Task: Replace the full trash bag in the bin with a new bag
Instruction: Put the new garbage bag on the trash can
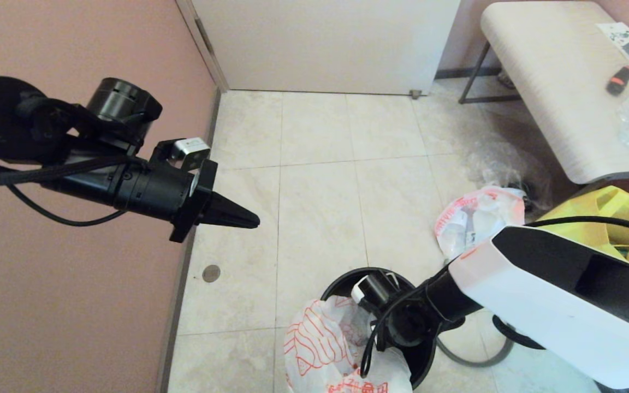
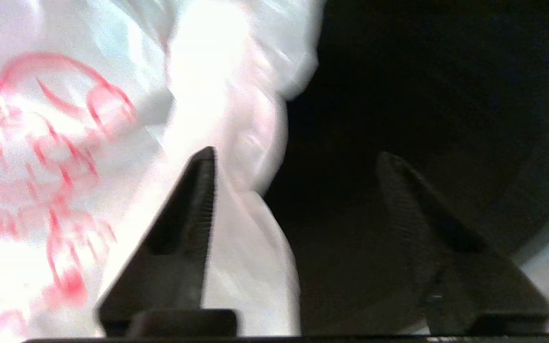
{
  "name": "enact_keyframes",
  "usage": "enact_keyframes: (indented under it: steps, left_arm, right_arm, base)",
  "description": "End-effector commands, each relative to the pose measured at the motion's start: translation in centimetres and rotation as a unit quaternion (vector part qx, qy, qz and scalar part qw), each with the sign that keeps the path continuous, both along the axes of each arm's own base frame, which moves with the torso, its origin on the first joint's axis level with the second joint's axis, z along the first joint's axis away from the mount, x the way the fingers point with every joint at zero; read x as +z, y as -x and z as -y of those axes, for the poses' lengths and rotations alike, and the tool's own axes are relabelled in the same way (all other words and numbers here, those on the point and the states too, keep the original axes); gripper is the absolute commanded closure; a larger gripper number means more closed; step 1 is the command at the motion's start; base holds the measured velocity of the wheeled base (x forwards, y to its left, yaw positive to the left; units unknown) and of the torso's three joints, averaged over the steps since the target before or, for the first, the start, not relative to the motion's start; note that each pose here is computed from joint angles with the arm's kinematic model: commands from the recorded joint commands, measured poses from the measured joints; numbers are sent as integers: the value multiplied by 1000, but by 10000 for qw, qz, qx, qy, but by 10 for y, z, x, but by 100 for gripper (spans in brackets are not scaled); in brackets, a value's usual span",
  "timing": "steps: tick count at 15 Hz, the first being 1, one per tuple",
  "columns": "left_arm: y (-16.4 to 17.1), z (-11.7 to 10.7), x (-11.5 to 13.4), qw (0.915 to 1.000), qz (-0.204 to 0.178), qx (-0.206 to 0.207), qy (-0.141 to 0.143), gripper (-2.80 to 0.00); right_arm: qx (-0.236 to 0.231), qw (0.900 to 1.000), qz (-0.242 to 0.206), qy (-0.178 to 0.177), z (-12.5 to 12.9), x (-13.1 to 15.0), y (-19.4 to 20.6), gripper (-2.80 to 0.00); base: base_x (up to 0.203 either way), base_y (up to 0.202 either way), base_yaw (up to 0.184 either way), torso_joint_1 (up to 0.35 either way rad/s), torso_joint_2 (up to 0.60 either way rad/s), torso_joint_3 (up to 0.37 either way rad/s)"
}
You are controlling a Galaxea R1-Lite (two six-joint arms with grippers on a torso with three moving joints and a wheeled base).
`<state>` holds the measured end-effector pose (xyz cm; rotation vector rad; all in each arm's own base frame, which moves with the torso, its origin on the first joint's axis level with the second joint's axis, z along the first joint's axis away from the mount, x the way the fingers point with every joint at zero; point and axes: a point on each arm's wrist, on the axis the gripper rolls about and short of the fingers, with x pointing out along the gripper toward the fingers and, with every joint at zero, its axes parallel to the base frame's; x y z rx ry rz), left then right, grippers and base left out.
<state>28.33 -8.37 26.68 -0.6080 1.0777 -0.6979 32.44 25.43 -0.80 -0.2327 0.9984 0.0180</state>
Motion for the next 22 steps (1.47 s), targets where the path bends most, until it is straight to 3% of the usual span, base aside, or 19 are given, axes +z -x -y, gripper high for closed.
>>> enact_keyframes:
  steps: [1, 7, 8, 9, 13, 18, 19, 22]
  left_arm:
    - [-1, 0, 0, 10000, -58, 27, 30, 0]
    - [-3, 6, -5, 9999, -158, -41, 9, 0]
    - [-3, 7, -5, 9999, -158, -56, 8, 0]
    - [-3, 7, -5, 9998, -165, -56, 6, 0]
    - [-2, 7, -3, 9999, -134, -52, 18, 0]
    - [-1, 6, -1, 10000, -95, -17, -2, 0]
    - [-1, 6, -2, 9999, -109, -20, -6, 0]
    - [-2, 7, -4, 9999, -130, -27, -12, 0]
  right_arm:
    - [-16, 9998, 145, -120, 8, 27, 10, -280]
    - [-126, 9996, 73, -223, 40, 59, 49, -280]
    - [-143, 9995, 96, -248, 44, 62, 52, -12]
    - [-162, 9992, 178, -320, 44, 65, 52, 0]
    - [-226, 9959, 635, -611, 39, 72, 43, 0]
    - [87, 9938, 1092, -199, 30, 71, 17, 0]
    - [126, 9936, 1107, -164, 30, 72, 16, -280]
    - [101, 9939, 1095, -27, 33, 68, 12, -280]
  base:
    - [0, 0, 0, 0, 0, 0]
    - [0, 0, 0, 0, 0, 0]
    - [0, 0, 0, 0, 0, 0]
    - [0, 0, 0, 0, 0, 0]
    - [0, 0, 0, 0, 0, 0]
    - [0, 0, 0, 0, 0, 0]
    - [0, 0, 0, 0, 0, 0]
    - [0, 0, 0, 0, 0, 0]
